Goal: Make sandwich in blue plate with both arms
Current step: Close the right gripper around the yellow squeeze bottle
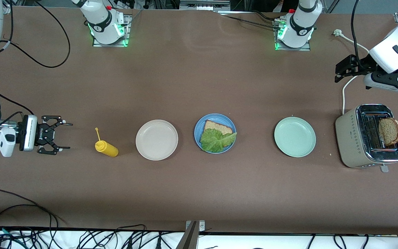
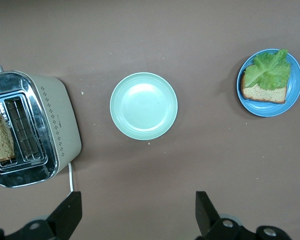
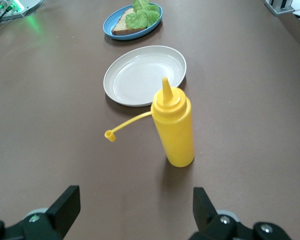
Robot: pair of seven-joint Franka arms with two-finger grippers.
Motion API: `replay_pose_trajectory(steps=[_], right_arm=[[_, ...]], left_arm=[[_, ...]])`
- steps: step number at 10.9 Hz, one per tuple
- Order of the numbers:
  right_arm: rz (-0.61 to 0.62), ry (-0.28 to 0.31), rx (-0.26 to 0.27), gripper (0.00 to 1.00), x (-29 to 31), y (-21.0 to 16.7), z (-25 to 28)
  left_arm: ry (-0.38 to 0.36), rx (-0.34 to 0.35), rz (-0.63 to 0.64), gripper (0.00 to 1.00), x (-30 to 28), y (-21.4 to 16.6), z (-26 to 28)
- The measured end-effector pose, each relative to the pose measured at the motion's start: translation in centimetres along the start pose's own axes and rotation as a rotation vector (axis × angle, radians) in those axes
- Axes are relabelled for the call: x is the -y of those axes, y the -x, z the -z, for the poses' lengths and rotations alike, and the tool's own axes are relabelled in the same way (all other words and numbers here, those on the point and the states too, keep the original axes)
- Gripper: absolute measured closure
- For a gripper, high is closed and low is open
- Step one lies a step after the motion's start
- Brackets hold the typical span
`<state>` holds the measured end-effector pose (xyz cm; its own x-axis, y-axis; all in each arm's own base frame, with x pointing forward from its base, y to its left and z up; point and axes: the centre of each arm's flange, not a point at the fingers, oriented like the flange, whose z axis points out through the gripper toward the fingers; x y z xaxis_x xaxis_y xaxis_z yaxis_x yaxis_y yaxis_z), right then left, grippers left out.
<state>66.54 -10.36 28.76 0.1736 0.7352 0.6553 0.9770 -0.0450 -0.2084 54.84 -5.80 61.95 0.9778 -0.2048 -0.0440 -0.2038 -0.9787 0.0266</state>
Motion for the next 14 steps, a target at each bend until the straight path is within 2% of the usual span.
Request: replay_pose_trajectory(steps=[4, 8, 14], right_arm=[[0.063, -0.007, -0.109, 0.0, -0.9, 3.5, -3.9], [0.135, -0.017, -0.174, 0.0, -1.5, 3.9, -7.0], [0.292, 0.036, -0.253, 0.0, -2.4, 5.2, -11.1]], left_arm=[[0.0, 0.0, 0.0, 0.0, 0.0, 0.0, 0.0], [0.0, 0.0, 0.0, 0.0, 0.0, 0.0, 0.0], [0.0, 0.0, -0.001, 0.0, 0.0, 0.0, 0.0]])
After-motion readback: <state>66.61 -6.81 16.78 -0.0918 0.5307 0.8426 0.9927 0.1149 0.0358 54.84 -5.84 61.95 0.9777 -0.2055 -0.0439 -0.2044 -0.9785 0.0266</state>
